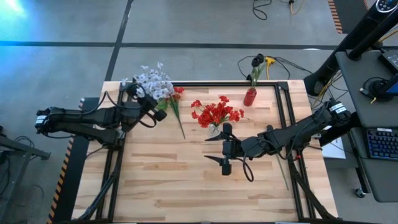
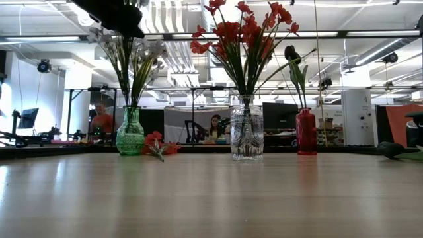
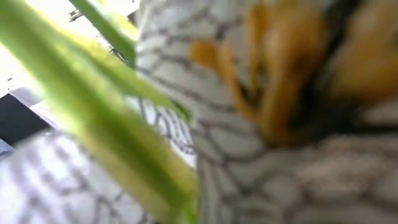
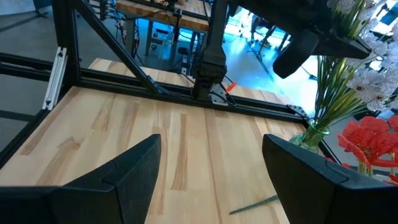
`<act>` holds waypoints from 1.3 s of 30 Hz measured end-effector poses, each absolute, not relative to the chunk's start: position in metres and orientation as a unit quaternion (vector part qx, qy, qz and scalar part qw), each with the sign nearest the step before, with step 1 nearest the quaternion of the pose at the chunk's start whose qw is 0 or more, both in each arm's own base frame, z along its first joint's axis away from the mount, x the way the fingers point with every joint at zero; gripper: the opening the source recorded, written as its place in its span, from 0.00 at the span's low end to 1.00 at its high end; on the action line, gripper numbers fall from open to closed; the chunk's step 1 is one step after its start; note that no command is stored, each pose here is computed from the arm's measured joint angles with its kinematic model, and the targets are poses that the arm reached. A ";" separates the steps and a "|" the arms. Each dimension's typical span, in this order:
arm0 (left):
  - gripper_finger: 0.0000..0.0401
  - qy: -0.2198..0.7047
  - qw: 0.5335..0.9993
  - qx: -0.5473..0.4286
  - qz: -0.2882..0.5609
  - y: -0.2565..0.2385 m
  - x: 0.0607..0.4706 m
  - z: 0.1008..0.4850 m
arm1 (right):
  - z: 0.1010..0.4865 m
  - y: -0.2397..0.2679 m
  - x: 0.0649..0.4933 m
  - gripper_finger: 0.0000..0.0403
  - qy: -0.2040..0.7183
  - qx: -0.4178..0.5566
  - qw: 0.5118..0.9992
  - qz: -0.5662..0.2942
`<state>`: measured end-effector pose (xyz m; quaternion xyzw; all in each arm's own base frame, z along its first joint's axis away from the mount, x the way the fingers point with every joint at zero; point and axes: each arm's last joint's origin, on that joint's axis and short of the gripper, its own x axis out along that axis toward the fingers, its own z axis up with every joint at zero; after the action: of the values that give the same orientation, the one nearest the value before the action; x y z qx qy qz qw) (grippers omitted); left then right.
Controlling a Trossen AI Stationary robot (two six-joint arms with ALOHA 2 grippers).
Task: Sort flowers into vase by color
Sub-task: Put the white flower into the green vase
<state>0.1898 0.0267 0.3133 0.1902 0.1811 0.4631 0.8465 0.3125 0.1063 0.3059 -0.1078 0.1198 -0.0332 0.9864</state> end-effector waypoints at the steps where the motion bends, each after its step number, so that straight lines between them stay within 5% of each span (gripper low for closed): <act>1: 0.00 0.178 0.847 0.188 0.464 0.027 0.190 0.314 | 0.306 0.106 0.313 0.68 0.120 -0.108 0.986 -0.033; 39: 0.00 0.145 0.867 0.153 0.452 0.030 0.189 0.329 | 0.304 0.106 0.312 0.68 0.128 -0.102 0.986 -0.035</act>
<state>0.1893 0.0296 0.3288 0.1534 0.1449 0.4521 0.8666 0.3121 0.1061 0.3037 -0.1016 0.1281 -0.0349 0.9859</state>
